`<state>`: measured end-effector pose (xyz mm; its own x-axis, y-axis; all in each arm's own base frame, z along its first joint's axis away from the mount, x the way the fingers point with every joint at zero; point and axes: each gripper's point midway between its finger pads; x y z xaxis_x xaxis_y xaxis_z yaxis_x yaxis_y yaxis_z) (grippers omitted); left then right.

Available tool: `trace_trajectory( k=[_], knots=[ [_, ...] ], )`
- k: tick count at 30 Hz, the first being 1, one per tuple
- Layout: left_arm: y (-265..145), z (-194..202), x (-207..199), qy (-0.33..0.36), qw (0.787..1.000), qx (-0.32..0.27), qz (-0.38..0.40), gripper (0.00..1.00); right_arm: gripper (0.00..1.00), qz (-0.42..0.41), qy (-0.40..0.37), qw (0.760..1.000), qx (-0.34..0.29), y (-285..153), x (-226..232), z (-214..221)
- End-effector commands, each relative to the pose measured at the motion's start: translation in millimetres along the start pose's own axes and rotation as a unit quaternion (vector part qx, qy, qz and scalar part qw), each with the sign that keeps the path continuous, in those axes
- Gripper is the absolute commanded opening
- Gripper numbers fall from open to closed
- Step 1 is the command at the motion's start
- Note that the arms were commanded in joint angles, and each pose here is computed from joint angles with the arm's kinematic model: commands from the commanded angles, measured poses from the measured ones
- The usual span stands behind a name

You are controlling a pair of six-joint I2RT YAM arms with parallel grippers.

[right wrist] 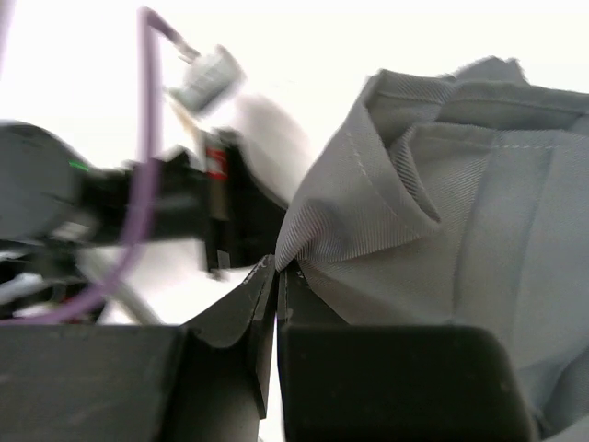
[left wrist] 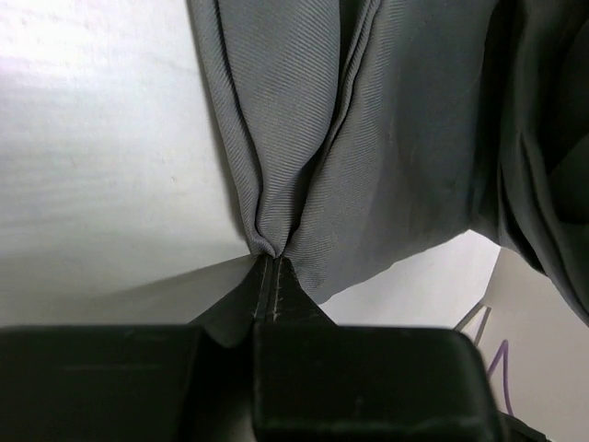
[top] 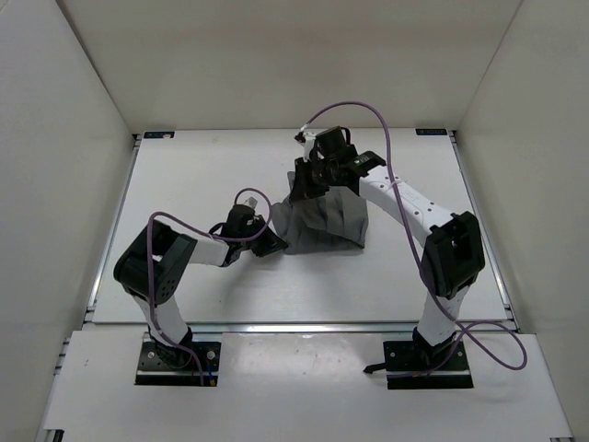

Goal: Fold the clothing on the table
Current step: Fold the skirt

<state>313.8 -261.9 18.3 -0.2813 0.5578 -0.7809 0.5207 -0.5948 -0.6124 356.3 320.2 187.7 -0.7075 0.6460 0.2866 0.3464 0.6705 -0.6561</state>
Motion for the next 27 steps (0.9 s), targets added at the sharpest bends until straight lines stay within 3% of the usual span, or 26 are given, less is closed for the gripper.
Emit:
trace_trajectory(
  k=[1,11,15,18,20,22,23,24,27],
  knots=[
    [-10.2,3.2,-17.6,0.003,1.000,-0.007,0.028,0.00,0.00,-0.082,0.011,0.995,-0.056,-6.8,46.4,-37.1],
    [-19.9,-2.0,-10.2,0.002,0.999,-0.021,0.030,0.00,0.00,-0.109,0.042,0.993,0.029,57.7,65.0,23.8],
    [-21.7,0.0,-1.7,-0.007,0.999,-0.017,0.030,0.00,0.00,-0.121,0.057,0.990,0.038,58.6,60.0,31.8],
    [-24.6,-4.7,-5.1,-0.006,0.999,-0.022,0.036,0.00,0.00,-0.085,0.044,0.993,0.064,62.3,51.1,41.1],
    [-27.3,-10.3,-7.0,0.000,0.999,-0.030,0.038,0.08,0.01,-0.070,0.031,0.995,0.070,62.6,51.6,38.7],
    [-31.8,-14.2,-12.8,0.003,0.998,-0.035,0.047,0.14,0.35,-0.080,0.019,0.994,0.068,57.1,55.7,35.3],
    [-34.1,-16.8,-18.1,0.001,0.998,-0.034,0.055,0.21,0.40,-0.082,0.020,0.995,0.062,52.7,54.3,32.5],
    [-37.1,-19.6,-24.4,0.003,0.997,-0.038,0.062,0.27,0.51,-0.077,0.020,0.995,0.058,52.9,51.8,32.3],
    [-49.7,-26.0,-34.7,0.011,0.996,-0.044,0.076,0.35,0.69,-0.058,0.004,0.998,0.022,34.3,45.0,15.6]
  ],
)
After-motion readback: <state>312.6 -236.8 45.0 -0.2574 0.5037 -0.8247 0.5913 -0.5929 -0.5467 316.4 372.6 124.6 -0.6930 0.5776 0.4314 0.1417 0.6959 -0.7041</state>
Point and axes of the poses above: each gripper's point midway between its finger pads, its own y axis out along the fingers, its own x axis along the line the jaws close on, z = x × y, and after that the axes turned 12 degrees about -y, right-handed
